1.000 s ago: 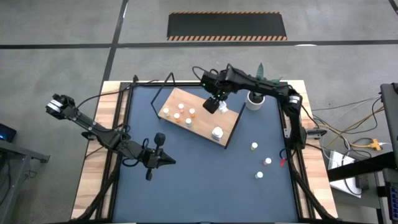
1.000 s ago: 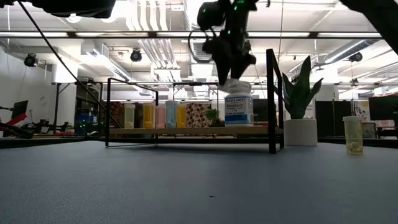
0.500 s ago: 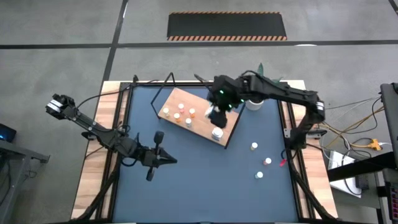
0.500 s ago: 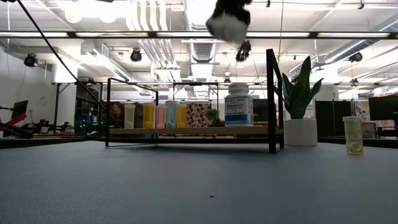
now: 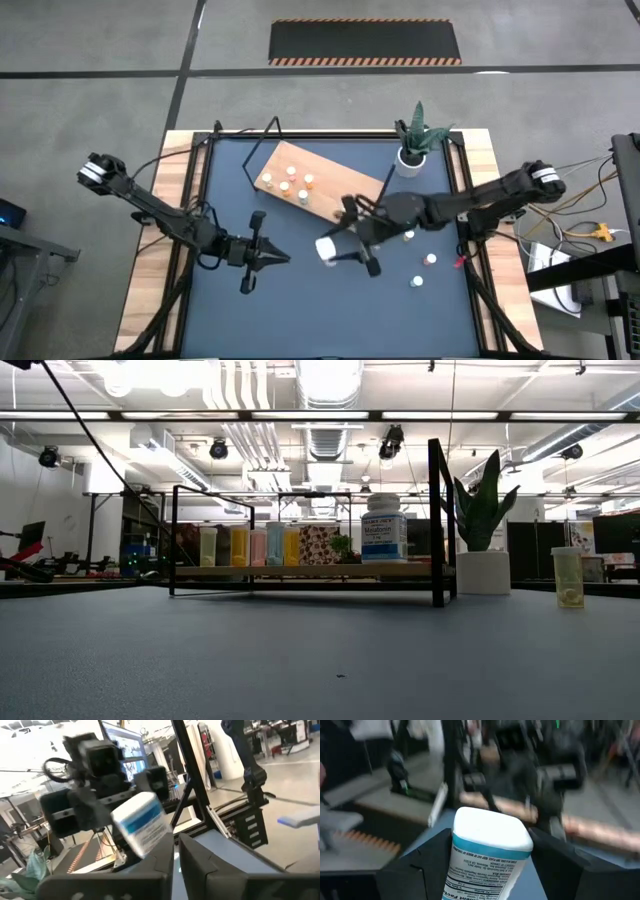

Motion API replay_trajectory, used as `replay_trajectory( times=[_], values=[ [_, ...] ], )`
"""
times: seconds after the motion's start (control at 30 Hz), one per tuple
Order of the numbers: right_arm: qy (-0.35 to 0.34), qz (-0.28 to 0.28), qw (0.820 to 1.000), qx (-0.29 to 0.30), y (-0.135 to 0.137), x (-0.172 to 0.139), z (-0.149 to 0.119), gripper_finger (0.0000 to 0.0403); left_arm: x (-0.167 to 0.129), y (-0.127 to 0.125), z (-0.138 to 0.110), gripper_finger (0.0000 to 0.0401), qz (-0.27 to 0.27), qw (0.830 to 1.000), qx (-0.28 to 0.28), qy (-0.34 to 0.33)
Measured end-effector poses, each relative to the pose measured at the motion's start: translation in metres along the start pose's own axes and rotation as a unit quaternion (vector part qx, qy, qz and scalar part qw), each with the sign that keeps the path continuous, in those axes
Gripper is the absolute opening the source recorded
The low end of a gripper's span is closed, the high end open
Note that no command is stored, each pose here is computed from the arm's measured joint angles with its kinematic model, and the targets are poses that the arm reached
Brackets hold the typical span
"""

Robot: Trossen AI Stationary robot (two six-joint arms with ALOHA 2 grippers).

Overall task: Pick and place medicine bottles onto shelf by color
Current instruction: Put the white pill bottle on the shelf

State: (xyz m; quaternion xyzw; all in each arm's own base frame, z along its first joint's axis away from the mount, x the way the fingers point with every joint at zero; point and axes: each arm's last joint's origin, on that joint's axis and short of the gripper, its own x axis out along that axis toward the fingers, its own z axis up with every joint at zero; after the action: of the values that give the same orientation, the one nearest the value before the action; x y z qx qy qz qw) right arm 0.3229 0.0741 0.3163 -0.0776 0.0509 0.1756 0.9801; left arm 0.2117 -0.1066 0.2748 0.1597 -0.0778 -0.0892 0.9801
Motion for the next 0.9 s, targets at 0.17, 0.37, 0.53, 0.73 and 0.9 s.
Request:
replay_trajectory(
  times=[0.17,0.37,0.53,0.73,0.9],
  values=[
    [-0.127,-0.024,0.99,-0.055,0.016,-0.007,-0.033,0.0235,0.012,-0.008,-0.009,0.0072,0.005,1.0,-0.018,-0.013],
    [-0.172,-0.065,0.98,-0.07,0.018,-0.017,-0.056,0.0234,0.028,-0.013,-0.021,0.0175,0.073,0.996,-0.04,-0.013],
    [-0.163,-0.063,0.982,-0.07,0.019,-0.017,-0.061,0.0234,0.044,-0.013,-0.041,0.025,0.162,0.986,-0.045,0.01],
    [-0.138,-0.073,0.985,-0.073,0.019,-0.015,-0.066,0.0235,0.066,-0.016,-0.056,0.0291,0.155,0.986,-0.056,0.001],
    [-0.126,-0.082,0.986,-0.077,0.018,-0.015,-0.068,0.0235,0.077,-0.014,-0.055,0.0292,0.161,0.983,-0.087,-0.012]
  ],
)
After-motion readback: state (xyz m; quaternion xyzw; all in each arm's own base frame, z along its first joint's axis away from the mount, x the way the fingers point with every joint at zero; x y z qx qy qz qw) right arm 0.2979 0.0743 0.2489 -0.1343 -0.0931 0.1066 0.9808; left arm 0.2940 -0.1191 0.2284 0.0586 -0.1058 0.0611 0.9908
